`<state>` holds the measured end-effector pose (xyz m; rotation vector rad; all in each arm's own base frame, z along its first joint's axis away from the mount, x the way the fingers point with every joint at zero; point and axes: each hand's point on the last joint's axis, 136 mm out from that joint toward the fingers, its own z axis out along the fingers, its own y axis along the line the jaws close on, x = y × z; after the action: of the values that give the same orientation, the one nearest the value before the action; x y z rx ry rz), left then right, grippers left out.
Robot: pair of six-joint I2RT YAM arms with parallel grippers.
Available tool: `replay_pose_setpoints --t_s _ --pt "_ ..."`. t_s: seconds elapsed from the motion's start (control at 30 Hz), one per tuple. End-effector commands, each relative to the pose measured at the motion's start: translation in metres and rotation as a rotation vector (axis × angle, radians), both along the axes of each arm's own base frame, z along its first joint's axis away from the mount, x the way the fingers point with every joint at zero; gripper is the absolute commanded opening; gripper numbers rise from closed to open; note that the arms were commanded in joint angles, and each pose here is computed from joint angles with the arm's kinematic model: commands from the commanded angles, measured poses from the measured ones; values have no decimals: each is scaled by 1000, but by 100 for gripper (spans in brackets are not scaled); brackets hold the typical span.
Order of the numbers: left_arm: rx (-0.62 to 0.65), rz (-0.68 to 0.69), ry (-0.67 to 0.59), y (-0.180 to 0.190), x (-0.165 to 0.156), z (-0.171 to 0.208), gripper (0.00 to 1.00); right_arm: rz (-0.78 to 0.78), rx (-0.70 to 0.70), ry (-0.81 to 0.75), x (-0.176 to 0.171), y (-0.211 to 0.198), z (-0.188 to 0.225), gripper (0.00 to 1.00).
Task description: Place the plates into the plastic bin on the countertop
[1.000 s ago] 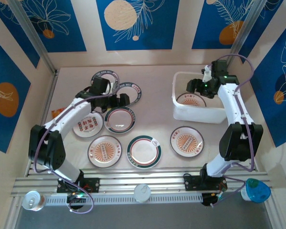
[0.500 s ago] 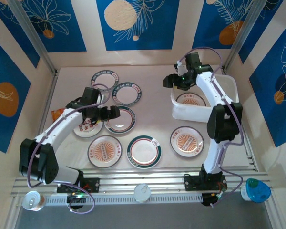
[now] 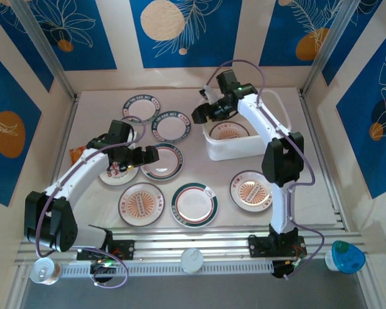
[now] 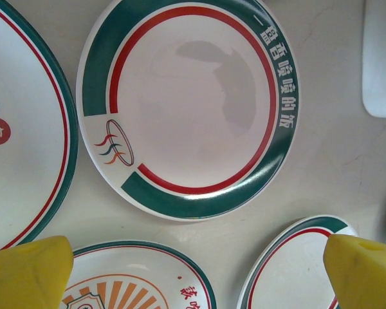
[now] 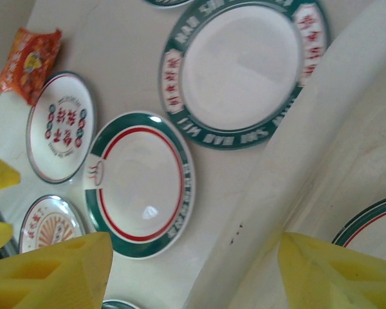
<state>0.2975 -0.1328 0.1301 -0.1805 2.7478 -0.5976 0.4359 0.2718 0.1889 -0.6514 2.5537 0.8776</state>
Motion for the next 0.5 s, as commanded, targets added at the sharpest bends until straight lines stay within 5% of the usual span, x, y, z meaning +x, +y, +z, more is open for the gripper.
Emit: replay_pose_setpoints --t_s 0.0,0.27,0.47 --pt "7 12 19 8 -5 0 100 36 36 18 -8 16 4 70" --pt "-1 63 75 30 -11 -5 100 -182 45 -57 9 -27 42 72" --pt "-68 92 140 25 -20 -22 94 -220 56 -110 -21 -56 72 73"
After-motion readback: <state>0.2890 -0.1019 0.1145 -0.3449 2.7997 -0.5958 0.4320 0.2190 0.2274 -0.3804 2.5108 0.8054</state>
